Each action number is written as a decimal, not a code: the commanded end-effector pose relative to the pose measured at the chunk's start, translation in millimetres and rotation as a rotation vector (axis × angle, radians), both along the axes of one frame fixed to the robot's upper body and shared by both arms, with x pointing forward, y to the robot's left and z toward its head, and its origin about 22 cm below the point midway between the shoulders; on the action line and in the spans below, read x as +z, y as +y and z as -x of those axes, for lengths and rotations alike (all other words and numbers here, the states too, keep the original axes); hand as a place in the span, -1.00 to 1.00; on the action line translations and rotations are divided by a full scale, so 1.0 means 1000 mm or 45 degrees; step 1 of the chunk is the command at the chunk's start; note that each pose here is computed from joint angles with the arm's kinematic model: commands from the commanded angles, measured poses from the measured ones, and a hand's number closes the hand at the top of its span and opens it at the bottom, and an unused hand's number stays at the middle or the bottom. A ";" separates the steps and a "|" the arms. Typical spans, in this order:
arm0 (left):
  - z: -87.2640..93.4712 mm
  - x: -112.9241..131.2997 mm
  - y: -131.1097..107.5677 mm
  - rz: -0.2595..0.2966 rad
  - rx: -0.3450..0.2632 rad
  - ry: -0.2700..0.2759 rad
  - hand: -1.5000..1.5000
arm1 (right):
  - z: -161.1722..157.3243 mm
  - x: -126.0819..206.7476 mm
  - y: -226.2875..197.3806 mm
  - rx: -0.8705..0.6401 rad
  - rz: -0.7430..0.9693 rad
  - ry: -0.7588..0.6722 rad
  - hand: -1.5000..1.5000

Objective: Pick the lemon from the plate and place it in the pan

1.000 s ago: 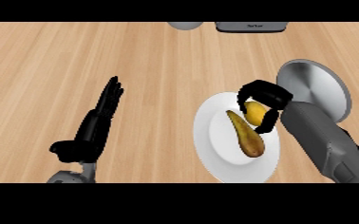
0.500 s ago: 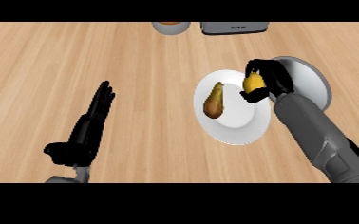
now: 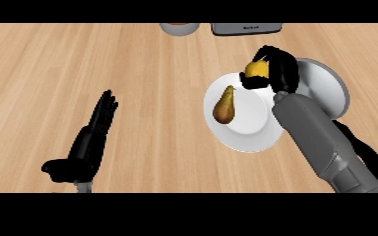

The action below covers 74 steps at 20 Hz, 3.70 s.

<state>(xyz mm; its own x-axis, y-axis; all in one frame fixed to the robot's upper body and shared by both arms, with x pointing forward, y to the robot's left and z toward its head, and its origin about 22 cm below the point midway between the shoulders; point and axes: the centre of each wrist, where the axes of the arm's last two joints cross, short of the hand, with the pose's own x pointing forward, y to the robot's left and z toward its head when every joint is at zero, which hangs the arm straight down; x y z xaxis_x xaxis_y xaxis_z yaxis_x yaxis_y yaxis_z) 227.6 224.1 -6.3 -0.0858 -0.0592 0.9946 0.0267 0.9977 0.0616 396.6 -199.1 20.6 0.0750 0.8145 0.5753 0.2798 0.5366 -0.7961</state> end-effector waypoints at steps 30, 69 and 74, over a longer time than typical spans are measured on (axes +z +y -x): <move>-0.022 0.028 -0.035 0.037 -0.171 -0.079 0.00 | 0.065 -0.007 -0.250 -0.640 0.020 0.144 -1.00; -0.013 -0.004 -0.031 0.014 -0.121 -0.051 0.00 | 0.179 -0.041 -0.328 0.014 -0.839 -0.235 -1.00; -0.020 0.007 -0.028 0.019 -0.117 -0.046 0.00 | 0.195 -0.040 -0.330 0.028 -0.816 -0.225 -1.00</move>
